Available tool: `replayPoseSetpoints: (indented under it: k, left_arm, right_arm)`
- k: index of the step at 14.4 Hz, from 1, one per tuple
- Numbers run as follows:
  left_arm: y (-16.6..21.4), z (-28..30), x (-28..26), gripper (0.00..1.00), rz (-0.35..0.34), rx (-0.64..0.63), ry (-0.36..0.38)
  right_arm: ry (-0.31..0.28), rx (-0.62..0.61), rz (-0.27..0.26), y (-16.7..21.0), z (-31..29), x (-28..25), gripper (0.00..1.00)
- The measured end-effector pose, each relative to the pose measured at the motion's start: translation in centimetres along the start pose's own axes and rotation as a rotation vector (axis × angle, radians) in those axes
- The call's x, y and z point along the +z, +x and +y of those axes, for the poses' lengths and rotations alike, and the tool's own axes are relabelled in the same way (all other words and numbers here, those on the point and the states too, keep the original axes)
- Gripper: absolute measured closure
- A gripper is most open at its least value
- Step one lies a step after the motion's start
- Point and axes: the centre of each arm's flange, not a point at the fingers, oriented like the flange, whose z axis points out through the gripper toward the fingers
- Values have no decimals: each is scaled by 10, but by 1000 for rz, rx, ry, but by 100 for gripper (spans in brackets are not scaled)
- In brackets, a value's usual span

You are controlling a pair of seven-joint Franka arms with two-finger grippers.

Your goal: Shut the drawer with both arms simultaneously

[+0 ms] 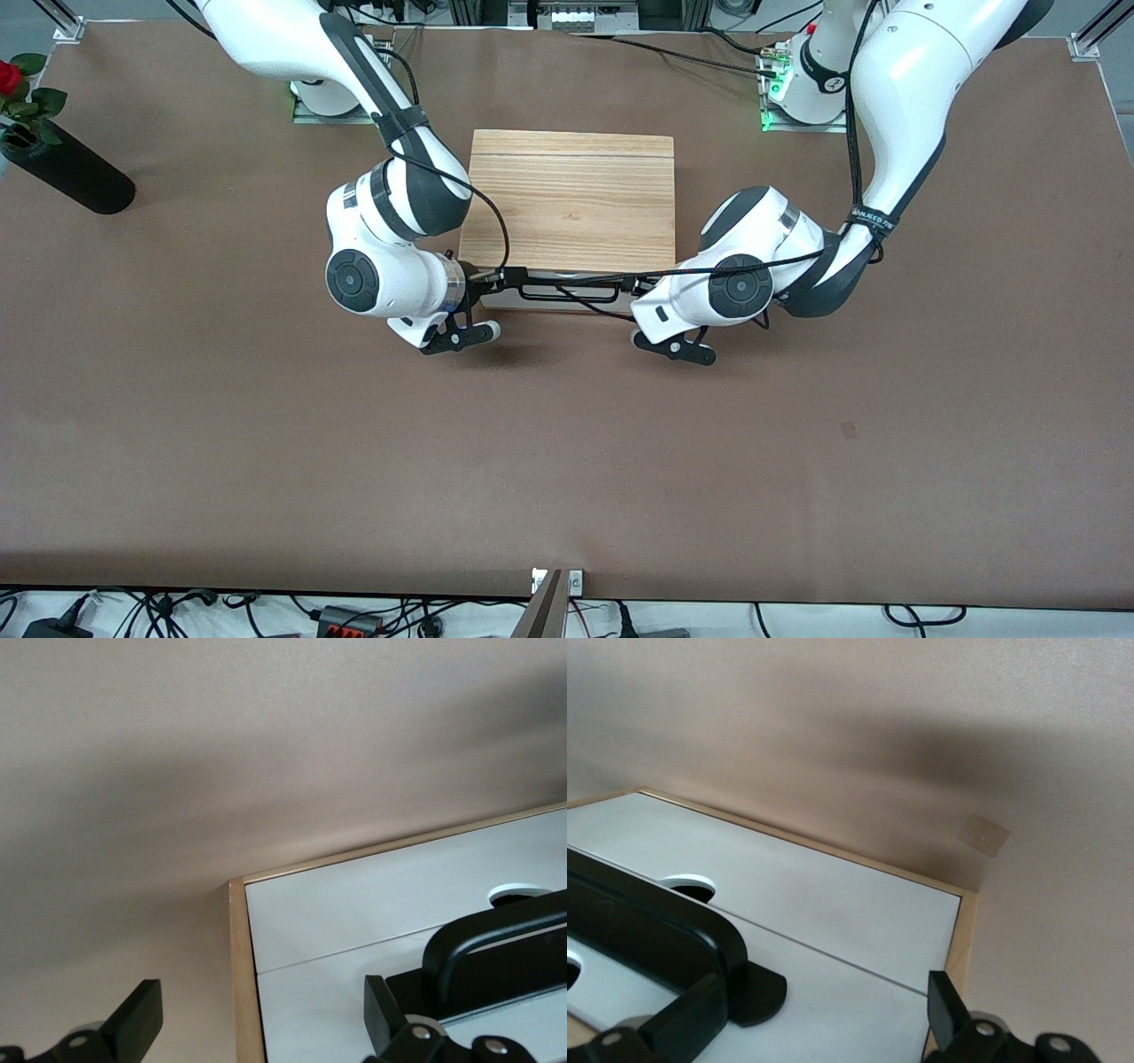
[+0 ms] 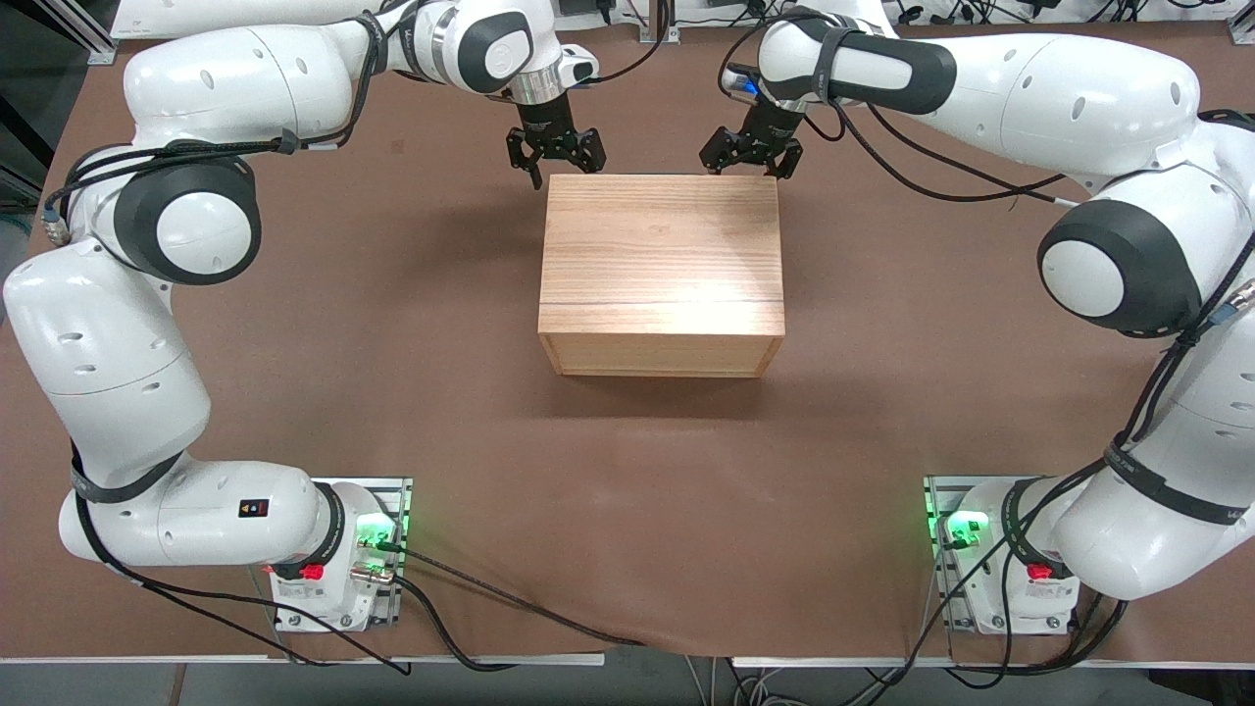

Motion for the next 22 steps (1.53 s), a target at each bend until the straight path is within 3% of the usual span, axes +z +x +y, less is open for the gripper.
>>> replayPoseSetpoints:
  k: [6,9,13,15,19,22]
  left_arm:
    - [2,-7,-6,0,4,-11,-4]
    - [9,-14,-28,0,45,-25,-21]
    - [21,-28,-69,0,122,-53,-51]
    - [27,-48,-97,0,170,-89,-55]
    - [21,-114,-158,0,184,-206,16]
    - [4,-175,-205,0,209,-319,81]
  right_arm:
    - [-7,-4,2,0,0,-5,0]
    - [-38,-18,41,0,5,-34,0]
    - [-182,-56,147,-7,24,-103,0]
    - [-254,-60,174,-14,36,-134,0]
    - [-420,-44,161,-37,97,-206,0]
    - [-457,-42,106,-66,141,-260,0]
